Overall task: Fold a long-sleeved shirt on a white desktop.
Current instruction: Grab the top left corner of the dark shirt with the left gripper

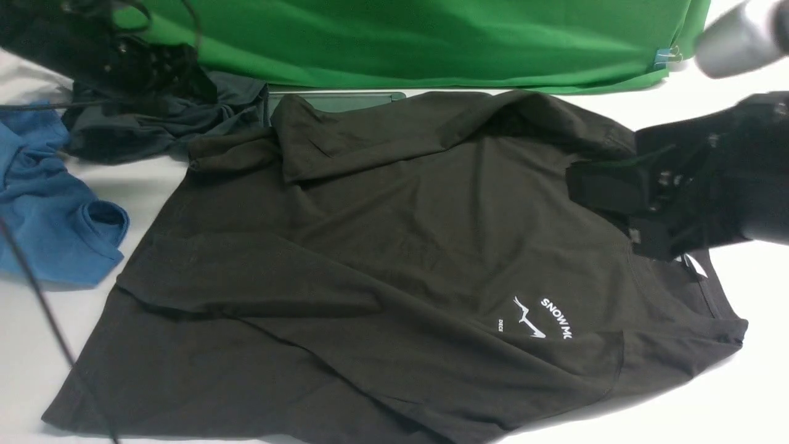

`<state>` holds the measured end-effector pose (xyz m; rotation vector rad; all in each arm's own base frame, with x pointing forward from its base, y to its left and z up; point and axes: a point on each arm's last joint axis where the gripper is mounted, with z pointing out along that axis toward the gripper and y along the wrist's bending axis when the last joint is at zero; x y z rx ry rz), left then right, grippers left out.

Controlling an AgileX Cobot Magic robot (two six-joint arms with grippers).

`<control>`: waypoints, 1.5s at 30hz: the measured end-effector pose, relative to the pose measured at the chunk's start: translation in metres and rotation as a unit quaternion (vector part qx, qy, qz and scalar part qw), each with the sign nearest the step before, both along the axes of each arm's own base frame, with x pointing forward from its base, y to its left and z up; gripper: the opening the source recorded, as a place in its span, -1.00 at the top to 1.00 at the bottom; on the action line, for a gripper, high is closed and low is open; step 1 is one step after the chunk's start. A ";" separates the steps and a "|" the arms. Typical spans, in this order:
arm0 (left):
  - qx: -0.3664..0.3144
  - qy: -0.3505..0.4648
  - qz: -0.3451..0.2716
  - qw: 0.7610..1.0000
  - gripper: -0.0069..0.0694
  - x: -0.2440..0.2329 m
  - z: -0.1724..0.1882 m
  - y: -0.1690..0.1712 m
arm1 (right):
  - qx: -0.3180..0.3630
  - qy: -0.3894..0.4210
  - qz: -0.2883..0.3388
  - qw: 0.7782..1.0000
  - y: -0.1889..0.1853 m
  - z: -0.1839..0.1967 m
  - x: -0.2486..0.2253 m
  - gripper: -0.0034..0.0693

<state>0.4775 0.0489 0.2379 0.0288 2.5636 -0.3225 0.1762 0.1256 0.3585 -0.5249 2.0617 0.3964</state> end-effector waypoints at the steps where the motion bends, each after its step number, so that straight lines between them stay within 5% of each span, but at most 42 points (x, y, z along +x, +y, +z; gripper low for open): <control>1: 0.011 0.006 -0.011 1.000 -0.75 0.003 -0.001 -0.003 | -0.002 0.001 0.001 1.000 0.001 -0.001 0.001 -0.62; 13: -0.120 -0.040 -0.044 0.991 -0.71 0.023 0.003 -0.056 | -0.005 0.002 0.003 1.000 0.005 -0.003 0.007 -0.62; 27: -0.174 -0.022 0.001 0.984 -0.61 0.044 -0.055 -0.070 | -0.006 0.002 0.003 1.000 0.005 -0.003 0.007 -0.62; 31: -0.181 -0.025 0.006 0.983 -0.26 0.046 -0.060 -0.071 | -0.007 0.004 0.002 1.000 0.005 -0.004 0.007 -0.62; 38: -0.190 -0.025 -0.009 0.981 0.65 0.047 -0.054 -0.073 | -0.011 0.010 0.002 1.000 0.005 -0.005 0.006 -0.62; 45: -0.166 -0.033 -0.055 0.984 0.77 0.046 -0.019 -0.074 | -0.019 0.017 0.002 1.000 0.004 -0.006 0.006 -0.62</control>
